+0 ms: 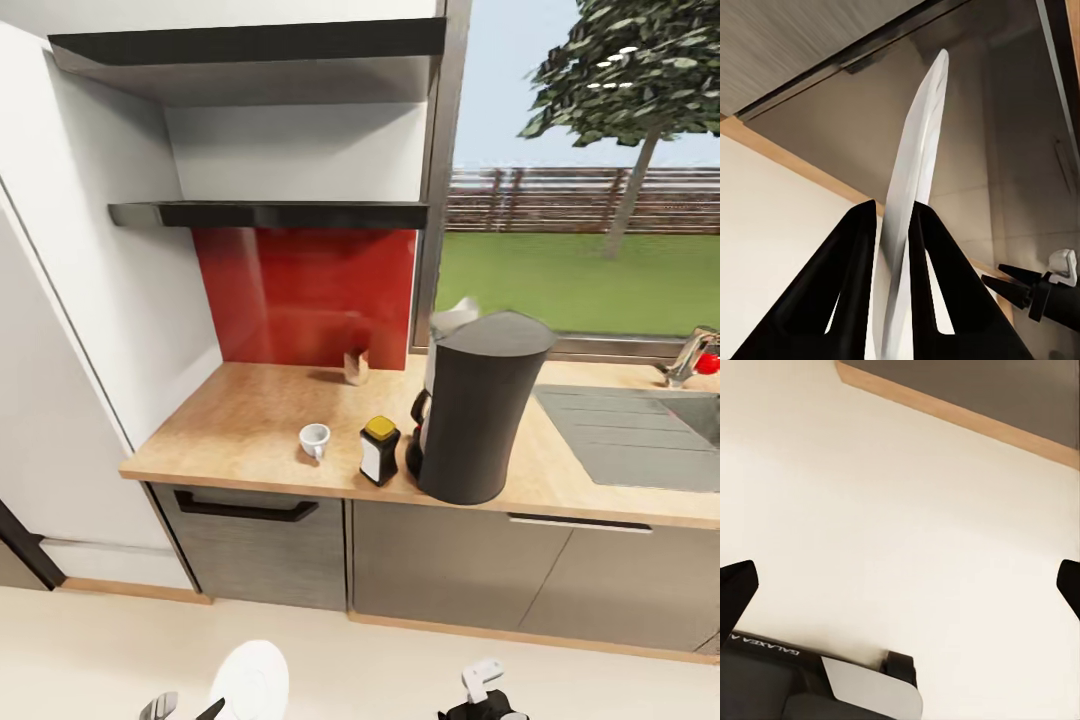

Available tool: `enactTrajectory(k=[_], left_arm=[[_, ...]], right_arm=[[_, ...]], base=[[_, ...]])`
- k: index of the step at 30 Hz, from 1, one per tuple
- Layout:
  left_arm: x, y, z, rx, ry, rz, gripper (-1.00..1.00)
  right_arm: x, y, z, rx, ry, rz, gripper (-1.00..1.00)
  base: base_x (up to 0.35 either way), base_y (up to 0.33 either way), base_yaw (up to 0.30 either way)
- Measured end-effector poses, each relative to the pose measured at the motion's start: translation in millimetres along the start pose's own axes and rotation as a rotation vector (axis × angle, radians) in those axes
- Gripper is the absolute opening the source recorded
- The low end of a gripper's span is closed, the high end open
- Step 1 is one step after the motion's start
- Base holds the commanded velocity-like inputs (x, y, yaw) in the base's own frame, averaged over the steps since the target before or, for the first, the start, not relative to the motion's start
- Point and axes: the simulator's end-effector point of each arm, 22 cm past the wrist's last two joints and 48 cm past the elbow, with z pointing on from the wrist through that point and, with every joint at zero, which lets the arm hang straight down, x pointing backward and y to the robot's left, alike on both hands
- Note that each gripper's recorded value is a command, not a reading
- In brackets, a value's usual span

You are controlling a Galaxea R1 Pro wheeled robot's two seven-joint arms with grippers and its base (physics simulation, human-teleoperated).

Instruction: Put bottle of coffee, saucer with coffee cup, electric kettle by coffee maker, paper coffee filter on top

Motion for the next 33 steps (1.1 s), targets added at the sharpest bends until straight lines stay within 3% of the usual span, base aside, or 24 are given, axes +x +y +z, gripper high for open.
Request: enactTrajectory(k=[8,20,33], left_arm=[[0.6,3.1,-1.8,-0.009,0.000,-0.002,-1.00],[3.1,8.0,-4.5,-0.024,0.001,-0.010,-1.00],[3.6,8.0,-4.0,-0.025,0.001,-0.011,-1.00]], right_arm=[[-1.1,1.6,0.1,-0.002,-0.002,0.001,1.00],[-1.4,2.0,0.1,-0.002,-0.003,0.001,1.00],[0.1,0.6,0.0,0.001,0.000,0.000,1.00]], base=[[0.000,-0.273,-0.026],[0.000,-0.273,-0.235],[0.000,-0.273,-0.014]])
